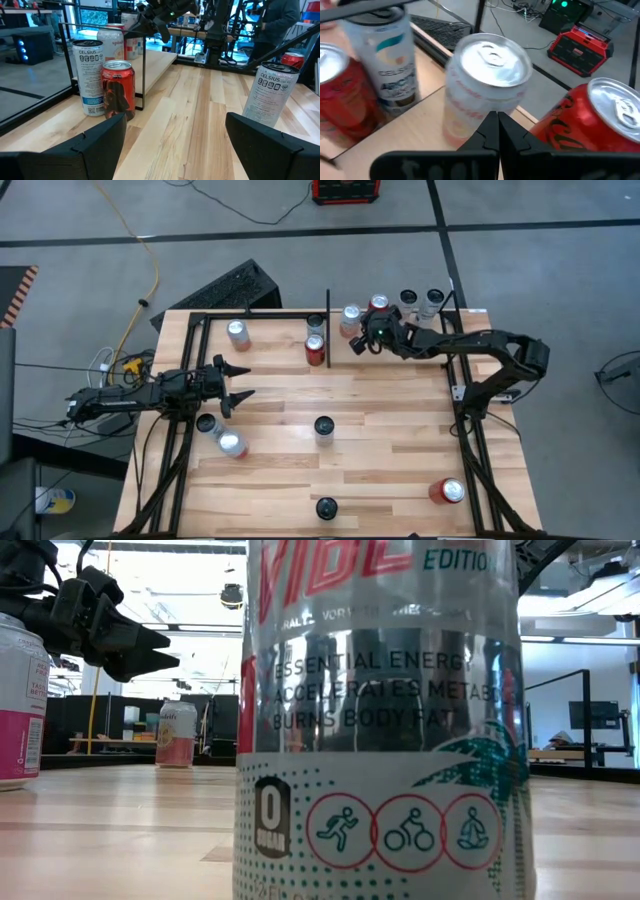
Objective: Place canned beverage on shelf
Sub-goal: Put the white soda can on the shelf
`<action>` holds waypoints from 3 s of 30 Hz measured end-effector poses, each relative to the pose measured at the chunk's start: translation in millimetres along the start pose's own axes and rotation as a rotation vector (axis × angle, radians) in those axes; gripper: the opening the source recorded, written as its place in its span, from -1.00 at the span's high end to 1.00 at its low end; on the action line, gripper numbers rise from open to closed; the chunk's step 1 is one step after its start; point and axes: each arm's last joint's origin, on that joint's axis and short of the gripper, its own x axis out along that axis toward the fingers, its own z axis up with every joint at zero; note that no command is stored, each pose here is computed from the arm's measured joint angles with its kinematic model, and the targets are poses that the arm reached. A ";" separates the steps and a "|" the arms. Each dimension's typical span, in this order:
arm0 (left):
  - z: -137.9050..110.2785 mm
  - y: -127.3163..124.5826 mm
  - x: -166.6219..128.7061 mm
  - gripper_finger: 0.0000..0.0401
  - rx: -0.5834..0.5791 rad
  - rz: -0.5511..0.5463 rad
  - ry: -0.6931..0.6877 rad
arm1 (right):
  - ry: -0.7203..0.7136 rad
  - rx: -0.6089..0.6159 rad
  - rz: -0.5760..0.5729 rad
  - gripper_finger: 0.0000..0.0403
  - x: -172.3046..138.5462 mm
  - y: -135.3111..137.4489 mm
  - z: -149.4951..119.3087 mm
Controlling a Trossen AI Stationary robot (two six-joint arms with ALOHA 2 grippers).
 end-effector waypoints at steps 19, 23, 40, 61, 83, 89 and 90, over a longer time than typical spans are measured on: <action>-0.1 0.0 0.0 -0.63 0.000 0.000 0.000 | 0.010 -0.011 0.060 0.91 -7.1 12.1 -2.1; -0.2 0.0 0.0 -0.63 0.000 0.000 0.001 | 0.000 0.005 0.046 0.91 -3.7 7.7 -0.7; -0.1 0.0 0.0 -0.63 0.000 0.000 0.000 | 0.016 0.052 0.075 0.91 -1.6 3.4 -1.0; 0.0 0.0 0.0 -0.63 0.000 0.000 0.000 | -0.058 0.084 0.082 0.91 -0.3 2.7 6.7; 0.0 0.0 0.0 -0.63 0.000 0.000 0.000 | -0.071 0.068 0.104 0.91 -6.6 14.7 6.3; -0.1 0.0 0.0 -0.63 0.000 0.000 0.000 | -0.070 0.082 0.089 0.91 -2.5 7.1 7.2; -0.1 0.0 0.0 -0.63 0.000 0.000 0.000 | -0.069 0.084 0.094 0.91 -1.7 5.7 7.3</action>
